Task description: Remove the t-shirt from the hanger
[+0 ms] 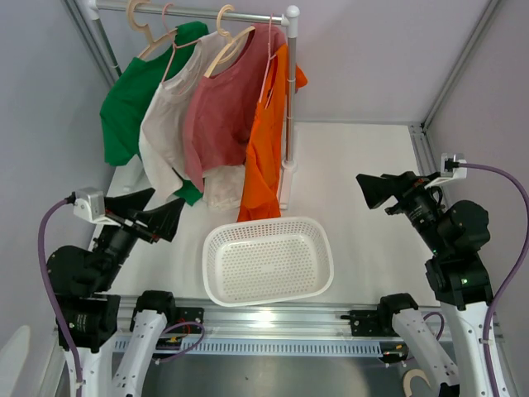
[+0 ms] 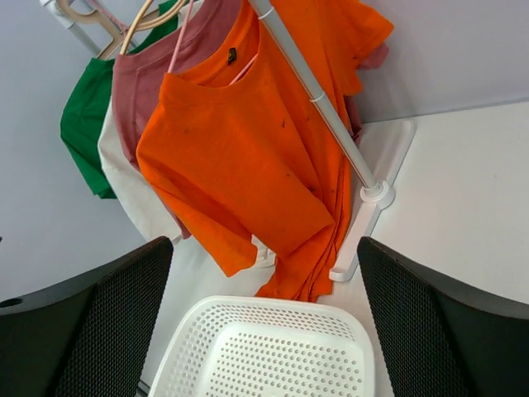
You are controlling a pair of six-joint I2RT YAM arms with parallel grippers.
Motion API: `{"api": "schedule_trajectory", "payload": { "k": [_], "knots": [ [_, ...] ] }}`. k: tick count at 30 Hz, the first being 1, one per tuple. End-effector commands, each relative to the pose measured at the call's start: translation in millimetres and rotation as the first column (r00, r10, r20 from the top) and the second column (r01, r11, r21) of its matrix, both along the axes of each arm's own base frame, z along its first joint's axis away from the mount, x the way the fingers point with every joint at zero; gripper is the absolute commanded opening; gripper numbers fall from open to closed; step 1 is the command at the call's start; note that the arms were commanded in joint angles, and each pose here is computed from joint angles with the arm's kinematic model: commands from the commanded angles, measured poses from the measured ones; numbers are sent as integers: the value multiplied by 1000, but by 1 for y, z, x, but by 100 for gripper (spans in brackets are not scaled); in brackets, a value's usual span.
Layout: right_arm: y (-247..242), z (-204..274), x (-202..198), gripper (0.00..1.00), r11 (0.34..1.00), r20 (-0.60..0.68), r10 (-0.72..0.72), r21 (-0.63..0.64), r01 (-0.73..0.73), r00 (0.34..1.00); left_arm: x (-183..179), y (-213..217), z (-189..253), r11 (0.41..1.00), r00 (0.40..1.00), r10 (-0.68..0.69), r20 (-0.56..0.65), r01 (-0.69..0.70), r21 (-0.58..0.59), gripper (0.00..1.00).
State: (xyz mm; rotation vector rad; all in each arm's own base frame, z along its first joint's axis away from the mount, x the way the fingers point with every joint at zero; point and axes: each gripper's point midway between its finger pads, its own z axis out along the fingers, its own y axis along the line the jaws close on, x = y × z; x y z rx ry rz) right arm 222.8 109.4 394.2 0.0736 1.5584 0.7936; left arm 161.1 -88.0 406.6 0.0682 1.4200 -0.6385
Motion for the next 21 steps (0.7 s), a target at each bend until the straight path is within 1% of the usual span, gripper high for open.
{"api": "schedule_trajectory", "payload": {
  "k": [1,2,4,5,6,7,8,10,12,15,16,17,20,21],
  "knots": [
    [-7,11,-4,99,998,-1,-45,45,45,999,-3,12,24,994,997,75,24,-73,-83,99],
    [-8,11,-3,100,997,-8,-56,54,56,998,-2,16,28,989,995,97,31,-93,-119,99],
    [-12,10,0,99,991,-39,-87,95,90,995,-1,17,32,990,993,103,65,-96,-101,100],
    [-12,10,0,100,991,-42,-86,102,90,995,-3,11,36,995,994,70,80,-64,-74,99],
    [-11,10,-1,99,991,-48,-78,107,82,996,-2,6,35,998,997,38,69,-34,-53,100],
    [-8,8,2,99,992,-59,-66,101,72,996,3,-1,40,1000,998,-4,65,6,-31,99],
    [-6,7,2,99,994,-66,-53,92,59,996,1,-14,40,996,994,-91,65,91,-1,99],
    [-1,5,2,99,998,-70,-20,57,24,997,7,-26,49,987,985,-162,59,162,19,100],
    [2,3,5,100,999,-67,-3,34,6,998,12,-29,55,983,982,-182,57,181,11,100],
    [3,0,5,100,1000,-47,10,9,-9,999,17,-32,74,980,975,-200,92,201,8,99],
    [3,0,6,100,1000,-45,11,2,-11,999,21,-33,79,978,973,-206,100,206,11,99],
    [2,-2,7,100,1000,-50,3,-2,-3,999,27,-35,96,976,970,-218,107,218,15,99],
    [2,-4,10,100,1000,-58,-3,-6,3,998,54,-42,92,971,971,-239,10,238,30,100],
    [2,-4,11,99,1000,-55,0,-5,0,998,64,-44,114,971,971,-238,24,237,42,100]
  ]
}}
